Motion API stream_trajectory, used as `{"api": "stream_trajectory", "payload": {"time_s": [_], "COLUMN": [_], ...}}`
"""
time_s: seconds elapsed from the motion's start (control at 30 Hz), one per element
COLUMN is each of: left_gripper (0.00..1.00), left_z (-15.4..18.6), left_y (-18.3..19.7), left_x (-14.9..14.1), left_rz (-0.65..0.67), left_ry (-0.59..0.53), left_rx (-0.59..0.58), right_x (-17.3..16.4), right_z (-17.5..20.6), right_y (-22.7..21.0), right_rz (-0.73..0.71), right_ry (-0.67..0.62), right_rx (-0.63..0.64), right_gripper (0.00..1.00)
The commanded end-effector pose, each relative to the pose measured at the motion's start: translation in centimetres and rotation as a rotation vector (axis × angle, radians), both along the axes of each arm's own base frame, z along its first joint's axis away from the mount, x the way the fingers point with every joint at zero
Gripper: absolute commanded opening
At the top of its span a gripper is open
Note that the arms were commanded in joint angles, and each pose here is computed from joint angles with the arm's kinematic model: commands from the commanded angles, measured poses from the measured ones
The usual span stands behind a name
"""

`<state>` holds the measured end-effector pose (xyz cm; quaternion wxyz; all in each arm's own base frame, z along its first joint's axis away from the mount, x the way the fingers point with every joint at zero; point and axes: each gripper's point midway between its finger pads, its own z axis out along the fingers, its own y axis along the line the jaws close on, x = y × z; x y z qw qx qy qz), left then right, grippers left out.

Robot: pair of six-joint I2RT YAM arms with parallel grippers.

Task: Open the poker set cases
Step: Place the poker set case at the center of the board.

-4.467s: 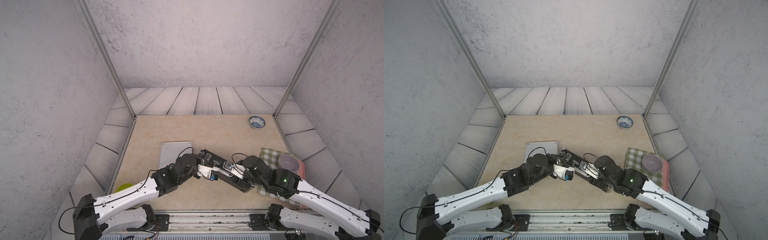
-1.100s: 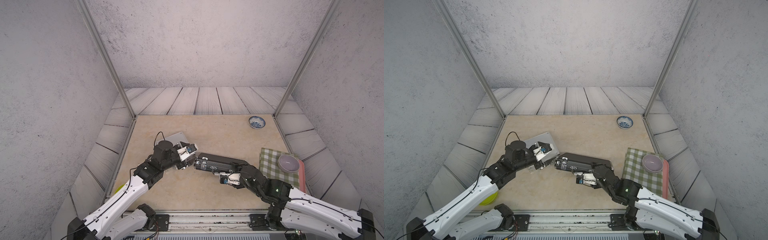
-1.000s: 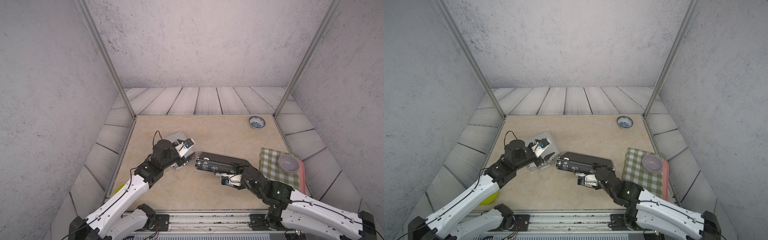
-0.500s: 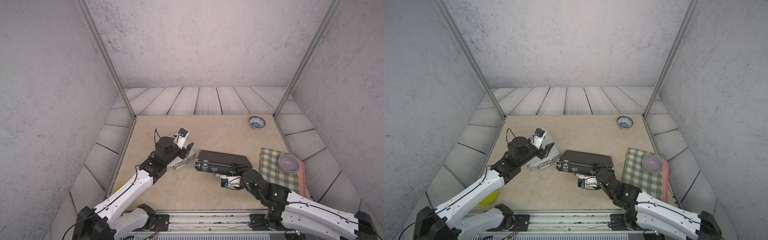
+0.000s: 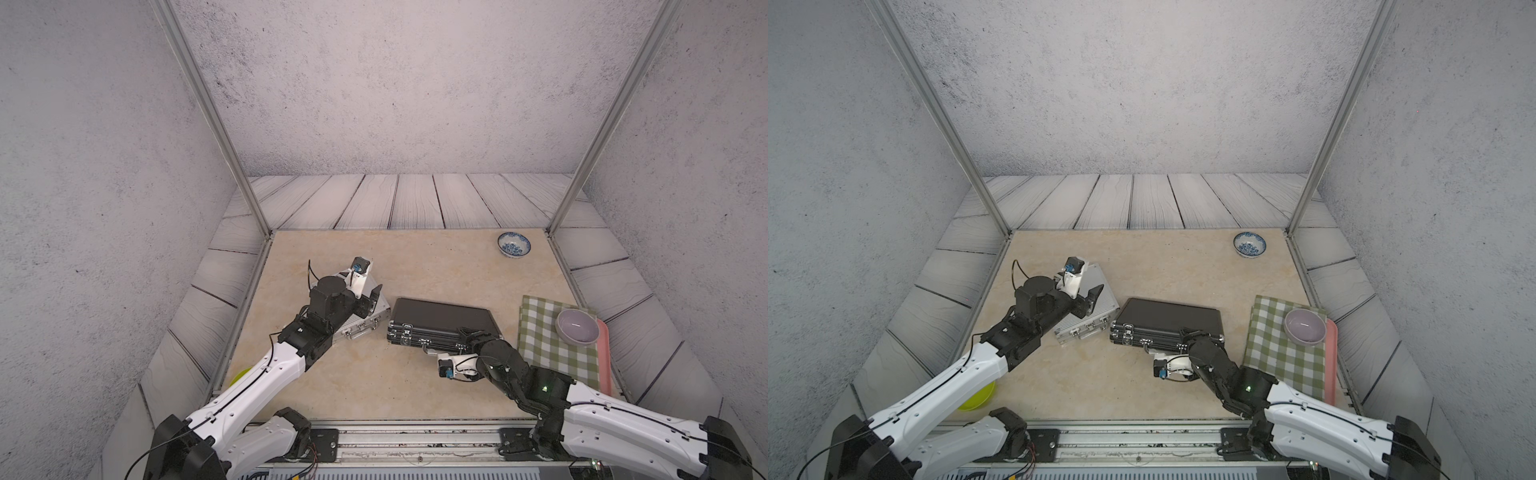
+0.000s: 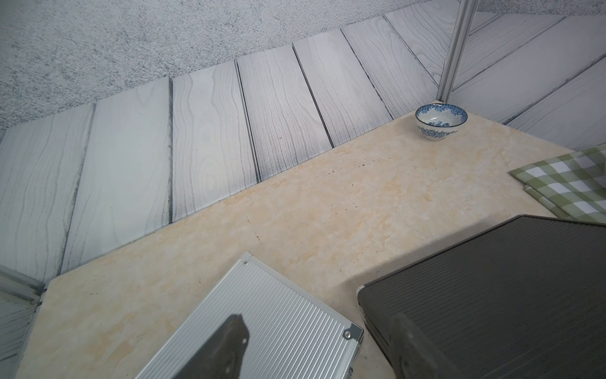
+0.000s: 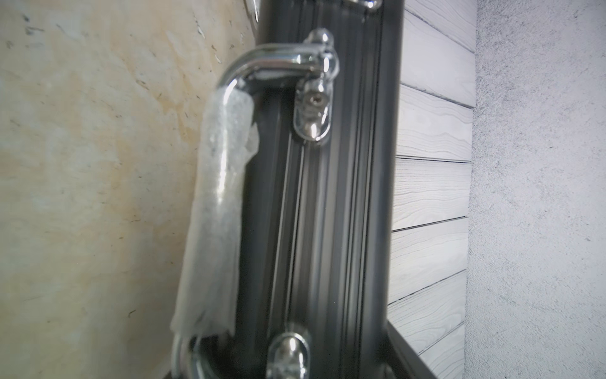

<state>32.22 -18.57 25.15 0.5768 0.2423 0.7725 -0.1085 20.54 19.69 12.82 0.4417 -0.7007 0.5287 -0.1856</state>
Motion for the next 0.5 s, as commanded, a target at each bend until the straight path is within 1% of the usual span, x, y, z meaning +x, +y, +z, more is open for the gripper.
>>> {"api": "stream_trajectory", "payload": {"time_s": [0.0,0.07,0.13,0.2,0.33,0.4,0.47], "left_gripper": [0.73,0.73,0.73,0.73,0.72,0.7,0.69], "left_z": [0.6,0.9,1.0,1.1,0.9,0.5,-0.1], "left_y": [0.8,0.8,0.8,0.8,0.8,0.8,0.7], "left_x": [-0.2,-0.3,-0.5,-0.6,-0.8,-1.0,-1.3], "left_rz": [0.028,0.023,0.023,0.022,0.036,0.039,0.042], "left_ry": [-0.014,-0.02,-0.02,-0.012,0.024,0.061,0.113], "left_rx": [-0.012,-0.025,-0.034,-0.042,-0.072,-0.086,-0.106], "right_x": [-7.1,-6.7,-6.6,-6.6,-6.0,-5.8,-5.8], "right_z": [-11.7,-11.5,-11.1,-10.6,-9.5,-8.9,-7.9], "right_y": [-8.1,-8.7,-8.7,-8.2,-8.0,-8.0,-7.7], "right_rz": [0.052,0.023,0.014,0.016,0.004,-0.005,-0.02], "right_ry": [0.417,0.404,0.408,0.412,0.379,0.37,0.377], "right_rx": [-0.458,-0.464,-0.45,-0.427,-0.417,-0.412,-0.379], "right_gripper": [0.68,0.7,0.76,0.79,0.8,0.8,0.8]}}
